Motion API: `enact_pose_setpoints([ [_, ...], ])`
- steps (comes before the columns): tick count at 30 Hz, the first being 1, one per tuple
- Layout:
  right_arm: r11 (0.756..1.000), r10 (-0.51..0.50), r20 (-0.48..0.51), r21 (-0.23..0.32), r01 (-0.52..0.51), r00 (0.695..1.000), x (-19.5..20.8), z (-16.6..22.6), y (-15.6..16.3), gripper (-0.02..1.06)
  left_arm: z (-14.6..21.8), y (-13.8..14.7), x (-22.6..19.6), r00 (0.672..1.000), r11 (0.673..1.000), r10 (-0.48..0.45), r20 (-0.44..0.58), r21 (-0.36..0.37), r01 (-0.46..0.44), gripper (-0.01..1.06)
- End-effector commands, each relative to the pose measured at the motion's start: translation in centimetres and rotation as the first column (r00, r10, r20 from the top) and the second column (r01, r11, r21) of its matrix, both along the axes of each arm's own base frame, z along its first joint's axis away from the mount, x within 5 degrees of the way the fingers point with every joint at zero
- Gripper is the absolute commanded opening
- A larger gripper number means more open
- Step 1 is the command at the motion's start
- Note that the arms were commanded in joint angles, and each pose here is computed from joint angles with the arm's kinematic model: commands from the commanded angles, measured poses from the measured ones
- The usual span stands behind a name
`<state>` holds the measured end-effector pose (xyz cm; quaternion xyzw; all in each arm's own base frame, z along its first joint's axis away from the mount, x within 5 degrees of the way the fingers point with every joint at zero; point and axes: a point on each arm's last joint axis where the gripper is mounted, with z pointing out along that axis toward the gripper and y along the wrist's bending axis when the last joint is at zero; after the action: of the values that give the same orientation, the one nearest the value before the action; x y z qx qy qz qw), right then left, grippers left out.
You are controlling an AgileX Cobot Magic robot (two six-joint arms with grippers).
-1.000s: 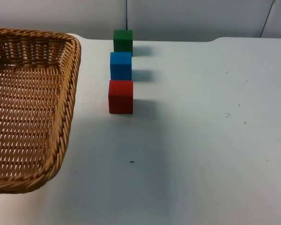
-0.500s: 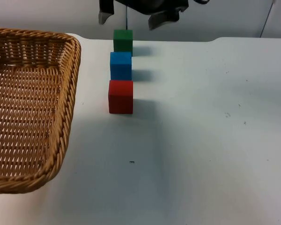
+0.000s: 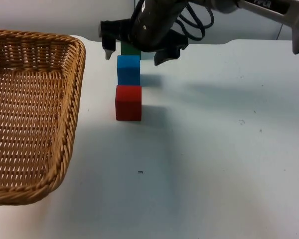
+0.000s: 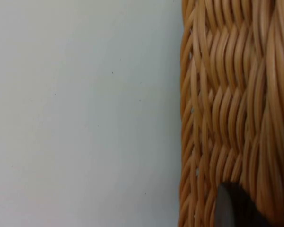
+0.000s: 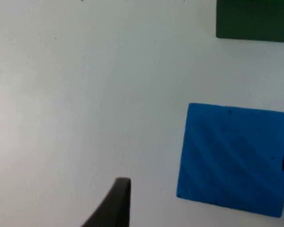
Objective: Pick up the basket with the left hand and place the blue cube into the basket with the right hand.
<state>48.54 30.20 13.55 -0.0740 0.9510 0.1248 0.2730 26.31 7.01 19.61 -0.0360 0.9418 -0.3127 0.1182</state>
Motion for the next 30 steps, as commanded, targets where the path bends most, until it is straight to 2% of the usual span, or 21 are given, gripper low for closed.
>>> enact_pose_setpoints([
  [1, 1.000, -0.020, 0.021, 0.022, 0.019, 1.000, 0.2, -0.2, 0.3, 0.99, 0.6, -0.2, 0.2, 1.000, 0.999, 0.009, 0.020, -0.035, -0.009, 0.00],
  [6, 0.998, -0.033, 0.053, 0.046, 0.030, 0.998, 0.6, -0.9, 0.5, 0.99, 0.6, -0.2, 0.2, 1.000, 0.999, 0.009, 0.020, -0.035, -0.009, 0.00],
  [18, 0.998, -0.054, 0.064, 0.046, 0.051, 0.996, 0.9, -3.1, 0.5, 0.98, 0.6, -0.2, 0.2, 1.000, 0.999, 0.010, 0.021, -0.036, -0.010, 0.00],
  [27, 0.997, -0.048, 0.090, 0.059, 0.043, 0.995, 1.1, -3.3, 0.7, 0.89, 0.6, -0.2, 0.2, 1.000, 0.999, 0.010, 0.021, -0.036, -0.010, 0.00],
  [29, 0.997, -0.048, 0.086, 0.057, 0.043, 0.995, 1.1, -3.5, 0.7, 0.84, 0.6, -0.2, 0.2, 1.000, 0.999, 0.010, 0.021, -0.036, -0.010, 0.00],
  [30, 0.997, -0.049, 0.083, 0.057, 0.044, 0.995, 1.1, -3.7, 0.7, 0.78, 0.6, -0.2, 0.2, 1.000, 0.999, 0.010, 0.021, -0.036, -0.010, 0.00],
])
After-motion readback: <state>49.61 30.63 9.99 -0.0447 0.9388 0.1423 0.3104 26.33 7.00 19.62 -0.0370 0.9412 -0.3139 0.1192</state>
